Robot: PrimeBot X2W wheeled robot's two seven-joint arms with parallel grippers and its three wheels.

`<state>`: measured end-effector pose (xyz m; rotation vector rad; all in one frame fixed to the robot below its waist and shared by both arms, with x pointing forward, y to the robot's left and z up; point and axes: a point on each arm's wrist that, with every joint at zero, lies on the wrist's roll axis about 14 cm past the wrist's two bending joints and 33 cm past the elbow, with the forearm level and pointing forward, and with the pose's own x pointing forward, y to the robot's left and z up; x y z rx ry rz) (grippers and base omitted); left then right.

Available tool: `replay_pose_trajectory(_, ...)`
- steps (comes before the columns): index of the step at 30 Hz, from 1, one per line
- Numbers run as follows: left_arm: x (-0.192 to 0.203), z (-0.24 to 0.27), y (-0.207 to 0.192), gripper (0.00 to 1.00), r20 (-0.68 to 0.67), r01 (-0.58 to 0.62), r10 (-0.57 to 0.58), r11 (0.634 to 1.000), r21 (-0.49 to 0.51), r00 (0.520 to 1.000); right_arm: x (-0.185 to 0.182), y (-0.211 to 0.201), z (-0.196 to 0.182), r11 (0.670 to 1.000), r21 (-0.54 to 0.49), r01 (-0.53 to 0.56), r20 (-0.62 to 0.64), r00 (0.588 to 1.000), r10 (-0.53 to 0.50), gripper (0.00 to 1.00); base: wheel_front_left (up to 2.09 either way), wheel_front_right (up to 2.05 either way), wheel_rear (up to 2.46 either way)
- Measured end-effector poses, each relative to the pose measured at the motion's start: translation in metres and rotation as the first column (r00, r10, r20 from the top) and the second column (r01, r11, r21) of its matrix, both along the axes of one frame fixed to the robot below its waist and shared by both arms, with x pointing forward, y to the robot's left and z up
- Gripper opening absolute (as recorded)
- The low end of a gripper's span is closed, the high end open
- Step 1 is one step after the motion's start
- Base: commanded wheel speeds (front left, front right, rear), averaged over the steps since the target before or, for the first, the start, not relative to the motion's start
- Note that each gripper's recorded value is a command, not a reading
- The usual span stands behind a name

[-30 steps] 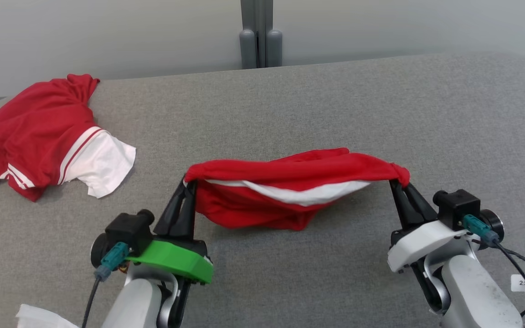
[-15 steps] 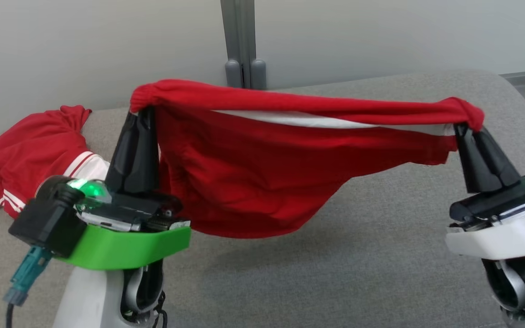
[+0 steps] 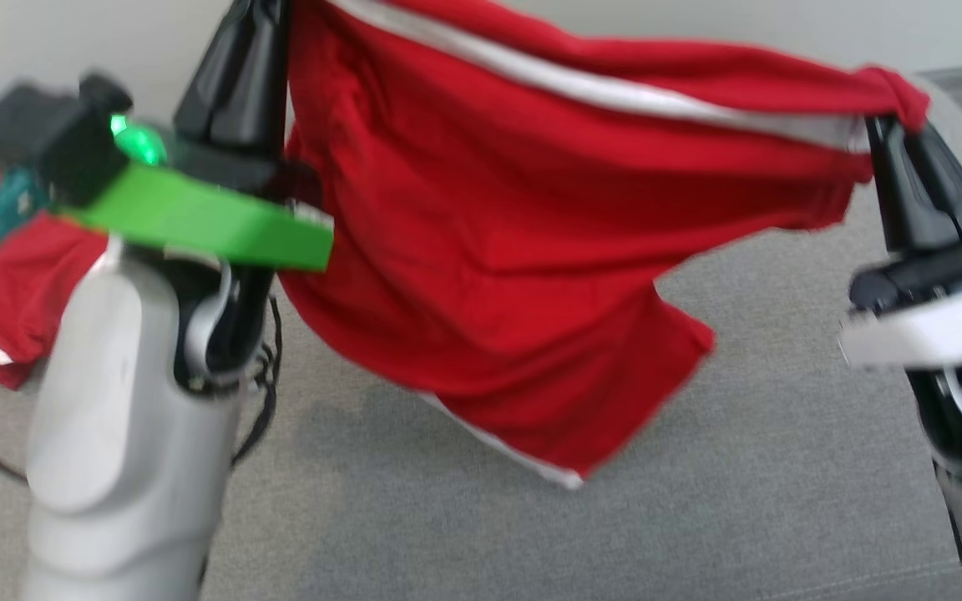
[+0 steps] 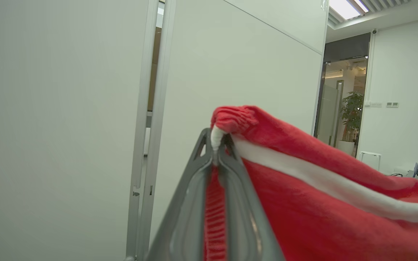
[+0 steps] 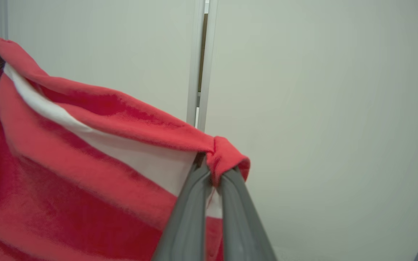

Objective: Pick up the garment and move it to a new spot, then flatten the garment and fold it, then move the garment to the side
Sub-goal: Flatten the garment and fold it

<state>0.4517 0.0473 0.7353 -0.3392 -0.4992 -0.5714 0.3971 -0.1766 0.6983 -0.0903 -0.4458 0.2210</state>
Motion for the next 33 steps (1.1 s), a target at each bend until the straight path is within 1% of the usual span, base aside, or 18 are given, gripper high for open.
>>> replay_pose_trajectory(2, 0.030, -0.005, -0.002, 0.00, -0.033, -0.016, 0.018, 0.999, 0.049, 0.999, 0.032, 0.001, -0.007, 1.000, -0.013, -0.006, -0.042, 0.999, 0.006, 0.00, 0.00, 0.00, 0.00)
replay_pose_trajectory(5, 0.072, -0.008, 0.003, 0.00, -0.056, -0.056, 0.061, 0.994, 0.092, 0.997, 0.077, 0.002, 0.004, 1.000, -0.019, -0.002, -0.025, 1.000, 0.002, 0.00, 0.00, 0.00, 0.00)
replay_pose_trajectory(8, 0.108, 0.000, 0.009, 0.00, -0.057, -0.092, 0.095, 0.994, 0.061, 0.994, 0.115, 0.004, 0.029, 0.999, -0.032, 0.014, 0.049, 0.999, -0.013, 0.00, 0.00, 0.00, 0.00)
replay_pose_trajectory(10, 0.128, -0.002, 0.010, 0.00, -0.078, -0.107, 0.110, 0.993, 0.044, 0.991, 0.135, 0.010, 0.033, 0.999, -0.041, 0.013, 0.061, 0.998, -0.011, 0.00, 0.00, 0.00, 0.00)
replay_pose_trajectory(13, 0.155, -0.033, 0.009, 0.00, -0.145, -0.124, 0.131, 0.991, 0.056, 0.981, 0.163, 0.018, 0.000, 0.998, -0.059, 0.010, -0.009, 1.000, -0.010, 0.00, 0.00, 0.00, 0.00)
replay_pose_trajectory(16, 0.169, -0.092, -0.002, 0.00, -0.272, -0.102, 0.120, 0.992, 0.078, 0.955, 0.178, 0.021, -0.053, 0.999, -0.039, 0.000, -0.112, 0.994, -0.005, 0.00, 0.00, 0.00, 0.00)
replay_pose_trajectory(18, 0.169, -0.131, -0.010, 0.00, -0.344, -0.081, 0.105, 0.993, 0.084, 0.933, 0.182, 0.019, -0.083, 1.000, -0.030, 0.002, -0.172, 0.985, -0.007, 0.00, 0.00, 0.00, 0.00)
replay_pose_trajectory(20, 0.161, -0.177, -0.014, 0.00, -0.436, -0.064, 0.089, 0.995, 0.071, 0.896, 0.180, 0.014, -0.123, 1.000, -0.012, 0.011, -0.254, 0.967, -0.014, 0.00, 0.00, 0.00, 0.00)
replay_pose_trajectory(23, 0.140, -0.223, -0.015, 0.00, -0.521, -0.057, 0.069, 0.998, 0.039, 0.851, 0.165, 0.009, -0.172, 0.999, 0.026, 0.027, -0.358, 0.933, -0.016, 0.00, 0.00, 0.00, 0.00)
replay_pose_trajectory(25, 0.123, -0.240, -0.016, 0.00, -0.559, -0.052, 0.044, 0.999, 0.001, 0.828, 0.152, 0.006, -0.191, 0.998, 0.051, 0.041, -0.400, 0.917, -0.018, 0.00, 0.00, 0.00, 0.00)
replay_pose_trajectory(27, 0.105, -0.255, -0.016, 0.00, -0.593, -0.053, 0.026, 0.998, -0.028, 0.805, 0.138, 0.002, -0.196, 0.995, 0.082, 0.054, -0.402, 0.915, -0.016, 0.00, 0.00, 0.00, 0.00)
replay_pose_trajectory(30, 0.080, -0.270, -0.009, 0.00, -0.624, -0.062, 0.024, 0.997, -0.041, 0.781, 0.111, -0.007, -0.208, 0.989, 0.118, 0.084, -0.423, 0.906, -0.026, 0.00, 0.00, 0.00, 0.00)
replay_pose_trajectory(31, 0.073, -0.273, -0.006, 0.00, -0.631, -0.068, 0.023, 0.996, -0.048, 0.776, 0.102, -0.010, -0.210, 0.985, 0.140, 0.098, -0.426, 0.904, -0.030, 0.00, 0.00, 0.00, 0.00)
replay_pose_trajectory(33, 0.059, -0.269, -0.003, 0.00, -0.625, -0.075, 0.013, 0.994, -0.073, 0.781, 0.087, -0.011, -0.205, 0.980, 0.170, 0.105, -0.409, 0.912, -0.027, 0.00, 0.00, 0.00, 0.00)
